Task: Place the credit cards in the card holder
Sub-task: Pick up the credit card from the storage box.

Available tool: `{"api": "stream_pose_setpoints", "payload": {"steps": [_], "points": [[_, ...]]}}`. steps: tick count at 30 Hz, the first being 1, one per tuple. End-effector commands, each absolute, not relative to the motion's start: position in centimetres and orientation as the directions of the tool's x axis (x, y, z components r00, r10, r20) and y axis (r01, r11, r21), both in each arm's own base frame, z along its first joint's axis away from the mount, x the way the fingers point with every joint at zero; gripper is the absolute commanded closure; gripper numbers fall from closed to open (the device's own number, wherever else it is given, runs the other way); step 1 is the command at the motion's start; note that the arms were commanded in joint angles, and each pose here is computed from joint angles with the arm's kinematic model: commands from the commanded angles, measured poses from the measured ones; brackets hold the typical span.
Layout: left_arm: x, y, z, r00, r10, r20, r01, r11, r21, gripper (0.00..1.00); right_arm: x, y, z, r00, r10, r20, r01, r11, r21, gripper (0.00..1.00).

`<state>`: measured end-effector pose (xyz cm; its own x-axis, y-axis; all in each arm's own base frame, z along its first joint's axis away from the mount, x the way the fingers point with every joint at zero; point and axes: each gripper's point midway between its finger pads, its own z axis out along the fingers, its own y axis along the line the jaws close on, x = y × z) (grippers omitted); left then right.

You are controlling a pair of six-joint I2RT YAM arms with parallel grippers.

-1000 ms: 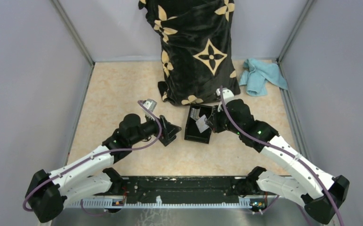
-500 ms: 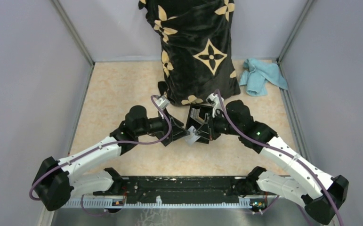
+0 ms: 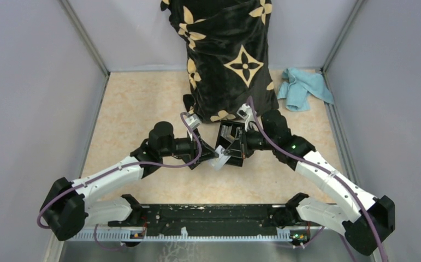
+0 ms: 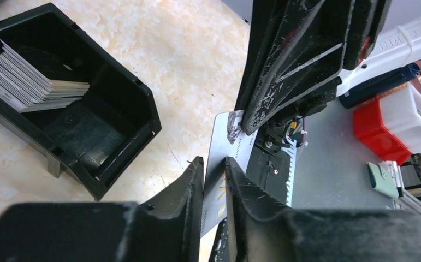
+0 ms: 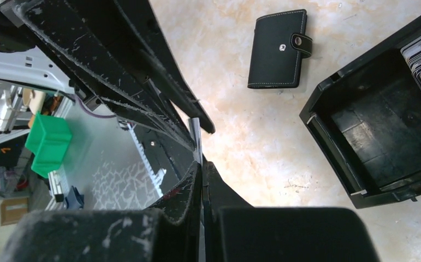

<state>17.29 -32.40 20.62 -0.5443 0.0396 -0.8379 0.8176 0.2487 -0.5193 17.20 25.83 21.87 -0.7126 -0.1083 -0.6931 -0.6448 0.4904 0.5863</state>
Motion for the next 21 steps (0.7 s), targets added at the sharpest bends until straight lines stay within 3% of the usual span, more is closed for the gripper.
{"api": "stream_pose_setpoints", "payload": {"steps": [1, 2, 3, 5, 8, 12, 15, 21], "points": [[16.6, -33.0, 21.6, -0.516, 0.054, -0.855, 0.847, 0.183, -0.500, 0.84, 17.8, 26.5, 23.2, -0.693, -0.076, -0.717, -0.676, 0.412, 0.611, 1.00], [16.5, -33.0, 21.5, -0.521, 0.060, -0.852, 0.845, 0.176, -0.505, 0.95, 17.9, 26.6, 23.0, -0.699, -0.079, -0.711, -0.672, 0.411, 0.615, 1.00], [16.6, -33.1, 21.4, -0.523, 0.064, -0.850, 0.844, 0.172, -0.507, 1.00, 17.9, 26.7, 22.8, -0.700, -0.082, -0.709, -0.673, 0.407, 0.617, 1.00], [16.7, -33.1, 21.2, -0.529, 0.067, -0.846, 0.840, 0.178, -0.512, 1.00, 18.2, 26.7, 22.7, -0.698, -0.077, -0.712, -0.672, 0.413, 0.615, 0.99], [17.7, -32.8, 20.9, -0.538, 0.042, -0.842, 0.825, 0.230, -0.516, 1.00, 19.0, 26.1, 22.6, -0.678, -0.050, -0.733, -0.668, 0.457, 0.587, 0.78], [19.9, -31.9, 21.4, -0.559, -0.100, -0.823, 0.758, 0.340, -0.557, 1.00, 19.6, 25.1, 23.3, -0.620, 0.021, -0.784, -0.671, 0.503, 0.545, 0.42], [20.6, -31.3, 22.6, -0.569, -0.254, -0.783, 0.705, 0.339, -0.622, 1.00, 20.0, 24.7, 23.1, -0.598, 0.056, -0.800, -0.664, 0.525, 0.533, 0.36], [21.2, -30.5, 23.6, -0.607, -0.441, -0.661, 0.612, 0.271, -0.743, 1.00, 20.5, 24.7, 22.9, -0.570, 0.156, -0.807, -0.653, 0.511, 0.560, 0.35]]}}
